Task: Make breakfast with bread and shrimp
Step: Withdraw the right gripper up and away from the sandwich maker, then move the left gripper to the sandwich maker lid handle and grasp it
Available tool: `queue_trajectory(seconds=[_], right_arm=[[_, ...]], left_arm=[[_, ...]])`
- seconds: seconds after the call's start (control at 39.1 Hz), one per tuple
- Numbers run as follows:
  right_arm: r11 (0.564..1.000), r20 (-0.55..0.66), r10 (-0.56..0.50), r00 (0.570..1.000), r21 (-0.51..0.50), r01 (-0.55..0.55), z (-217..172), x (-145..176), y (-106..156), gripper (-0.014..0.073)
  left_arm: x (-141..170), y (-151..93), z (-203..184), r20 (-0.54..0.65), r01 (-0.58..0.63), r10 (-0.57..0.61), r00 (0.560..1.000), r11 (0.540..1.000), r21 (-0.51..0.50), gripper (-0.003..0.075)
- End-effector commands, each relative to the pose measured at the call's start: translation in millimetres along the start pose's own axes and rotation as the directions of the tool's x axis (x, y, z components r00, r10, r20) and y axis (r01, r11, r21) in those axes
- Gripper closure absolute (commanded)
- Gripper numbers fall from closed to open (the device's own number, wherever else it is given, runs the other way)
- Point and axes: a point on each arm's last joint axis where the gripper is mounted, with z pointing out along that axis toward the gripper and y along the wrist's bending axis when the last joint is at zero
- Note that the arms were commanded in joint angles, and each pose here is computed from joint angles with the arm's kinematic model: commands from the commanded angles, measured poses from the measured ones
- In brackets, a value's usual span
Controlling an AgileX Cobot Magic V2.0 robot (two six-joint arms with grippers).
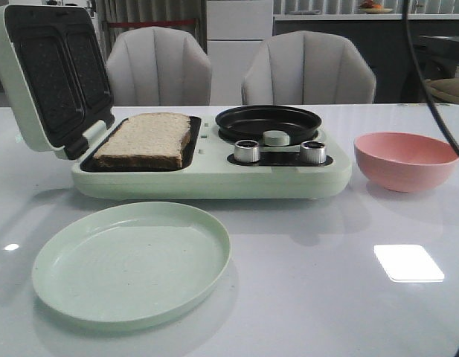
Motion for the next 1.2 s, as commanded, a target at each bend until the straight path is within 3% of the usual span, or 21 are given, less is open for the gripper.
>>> queue_trajectory(seconds=[0.0,0.26,0.72,1.02,1.18], right_arm=[[1.0,0.176,0.024,0.984,0.006,-0.026,-36,3,1,-0.0007],[0.997,0.348,0.072,0.935,-0.007,-0.074,-74,55,8,-0.0007],[0.997,0.561,0.05,0.826,0.025,-0.078,-116,153,17,-0.0007],[0.993,0.705,0.08,0.705,0.004,-0.117,-135,215,23,-0.0007],[0.993,0.702,0.08,0.708,0.003,-0.115,-130,232,25,-0.0007]], left_arm=[[-15,-2,-6,0.113,0.017,-0.021,0.993,0.999,0.038,0.0137],[-15,-2,-6,0.113,0.017,-0.021,0.993,0.999,0.038,0.0136],[-17,-3,-6,0.127,0.016,-0.022,0.992,0.999,0.043,0.0137],[-17,-3,-6,0.127,0.016,-0.022,0.992,0.999,0.043,0.0137],[-17,-3,-6,0.127,0.016,-0.022,0.992,0.999,0.043,0.0137]])
